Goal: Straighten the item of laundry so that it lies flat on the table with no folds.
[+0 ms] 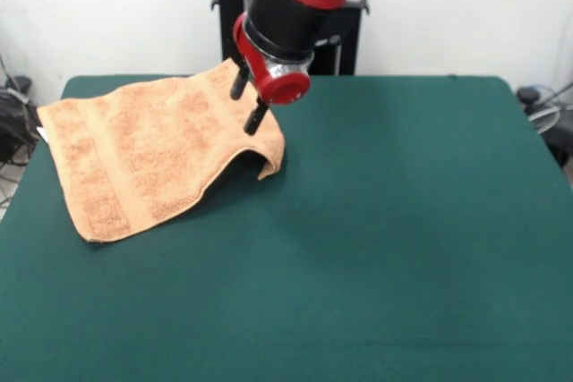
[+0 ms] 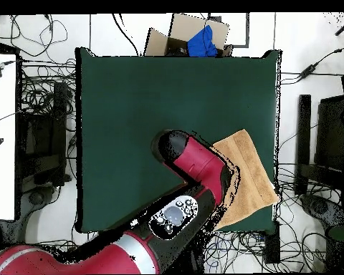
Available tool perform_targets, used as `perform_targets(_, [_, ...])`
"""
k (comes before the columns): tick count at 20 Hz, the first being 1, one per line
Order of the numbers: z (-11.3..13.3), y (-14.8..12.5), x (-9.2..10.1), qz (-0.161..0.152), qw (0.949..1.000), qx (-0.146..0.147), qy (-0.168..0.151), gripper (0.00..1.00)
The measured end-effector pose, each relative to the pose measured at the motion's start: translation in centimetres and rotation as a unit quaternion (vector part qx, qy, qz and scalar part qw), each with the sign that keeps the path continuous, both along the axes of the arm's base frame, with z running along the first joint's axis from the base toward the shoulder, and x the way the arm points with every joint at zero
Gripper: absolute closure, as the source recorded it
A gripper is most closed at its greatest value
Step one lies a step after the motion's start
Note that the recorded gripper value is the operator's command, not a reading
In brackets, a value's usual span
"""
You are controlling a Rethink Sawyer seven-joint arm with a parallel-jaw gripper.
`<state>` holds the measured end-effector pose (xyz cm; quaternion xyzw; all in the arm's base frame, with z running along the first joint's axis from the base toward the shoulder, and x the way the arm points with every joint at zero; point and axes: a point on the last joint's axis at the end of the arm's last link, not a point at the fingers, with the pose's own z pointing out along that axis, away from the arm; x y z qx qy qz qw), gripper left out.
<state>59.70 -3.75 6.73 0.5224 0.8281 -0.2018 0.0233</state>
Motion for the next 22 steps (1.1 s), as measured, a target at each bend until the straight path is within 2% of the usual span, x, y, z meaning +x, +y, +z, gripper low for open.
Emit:
perform_targets(8, [0.5, 1.3, 3.7, -0.016, 0.9996, -0.01, -0.023, 0.0])
perform_targets(14, [-0.1, 2.1, 5.7, -0.003, 0.9994, -0.012, -0.034, 0.0])
perform_targets(18, [-0.9, 2.3, 6.0, 0.001, 0.9994, -0.014, -0.031, 0.0])
perform_targets(22, [-2.4, 2.4, 5.4, 0.003, 0.9997, -0.016, -0.019, 0.0])
